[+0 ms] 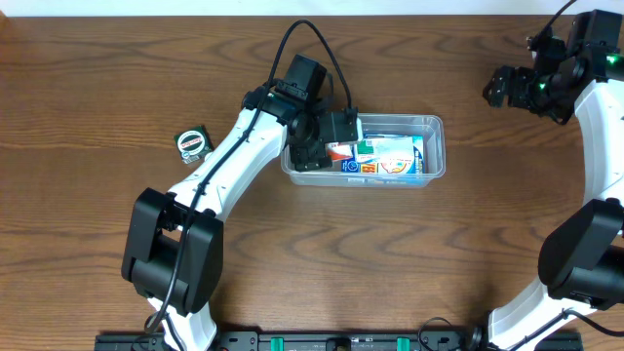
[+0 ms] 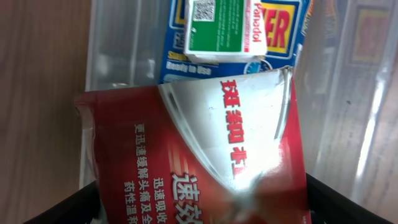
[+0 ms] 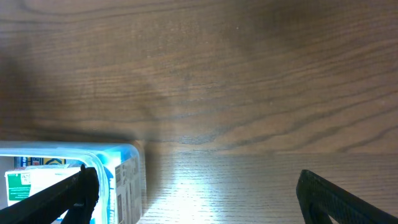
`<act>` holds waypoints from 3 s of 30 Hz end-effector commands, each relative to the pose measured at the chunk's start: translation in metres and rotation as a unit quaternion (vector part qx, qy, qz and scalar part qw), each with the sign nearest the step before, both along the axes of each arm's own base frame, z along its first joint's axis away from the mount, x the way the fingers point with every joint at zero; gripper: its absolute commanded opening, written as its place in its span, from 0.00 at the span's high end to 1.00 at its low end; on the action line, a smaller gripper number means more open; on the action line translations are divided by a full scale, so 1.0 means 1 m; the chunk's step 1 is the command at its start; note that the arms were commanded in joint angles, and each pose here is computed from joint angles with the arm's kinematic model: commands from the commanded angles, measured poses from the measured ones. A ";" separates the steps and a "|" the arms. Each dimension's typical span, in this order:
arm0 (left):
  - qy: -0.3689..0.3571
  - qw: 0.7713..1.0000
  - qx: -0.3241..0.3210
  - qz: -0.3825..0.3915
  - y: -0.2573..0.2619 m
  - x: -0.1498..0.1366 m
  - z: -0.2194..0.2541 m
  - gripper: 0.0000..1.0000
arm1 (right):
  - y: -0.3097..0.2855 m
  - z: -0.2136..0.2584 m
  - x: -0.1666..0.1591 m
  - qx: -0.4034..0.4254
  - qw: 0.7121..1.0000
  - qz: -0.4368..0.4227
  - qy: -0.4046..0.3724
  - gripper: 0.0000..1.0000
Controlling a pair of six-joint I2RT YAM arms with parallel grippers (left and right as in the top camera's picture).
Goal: Pack container
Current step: 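Lower the red box into the container's left end, then open the left gripper and raise it above the container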
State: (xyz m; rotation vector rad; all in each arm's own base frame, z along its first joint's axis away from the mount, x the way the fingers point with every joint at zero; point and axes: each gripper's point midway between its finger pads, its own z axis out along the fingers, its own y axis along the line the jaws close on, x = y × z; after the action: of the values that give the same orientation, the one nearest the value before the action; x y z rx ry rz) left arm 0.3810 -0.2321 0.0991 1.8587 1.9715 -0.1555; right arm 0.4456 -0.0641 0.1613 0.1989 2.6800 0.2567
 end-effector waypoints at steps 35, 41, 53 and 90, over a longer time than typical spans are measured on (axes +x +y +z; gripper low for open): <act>-0.039 0.999 -0.019 -0.010 -0.010 0.016 0.006 0.02 | 0.000 0.000 0.001 0.002 1.000 -0.003 0.000 0.01; -0.045 0.994 -0.068 0.072 -0.017 0.030 0.026 0.02 | 0.000 0.000 0.001 0.002 1.000 -0.003 0.000 0.01; 0.043 0.831 -0.179 0.526 0.029 0.030 0.084 0.02 | 0.000 0.000 0.001 0.002 1.000 -0.003 0.000 0.01; 0.076 0.750 -0.121 0.646 0.062 -0.017 0.148 0.38 | 0.000 0.000 0.001 0.001 1.000 -0.003 0.000 0.02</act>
State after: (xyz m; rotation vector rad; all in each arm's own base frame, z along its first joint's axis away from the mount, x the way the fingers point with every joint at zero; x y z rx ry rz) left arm 0.3577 -0.1716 0.2447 0.0448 2.7012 -0.1572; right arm 0.4456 -0.0641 0.1613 0.1988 2.6799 0.2572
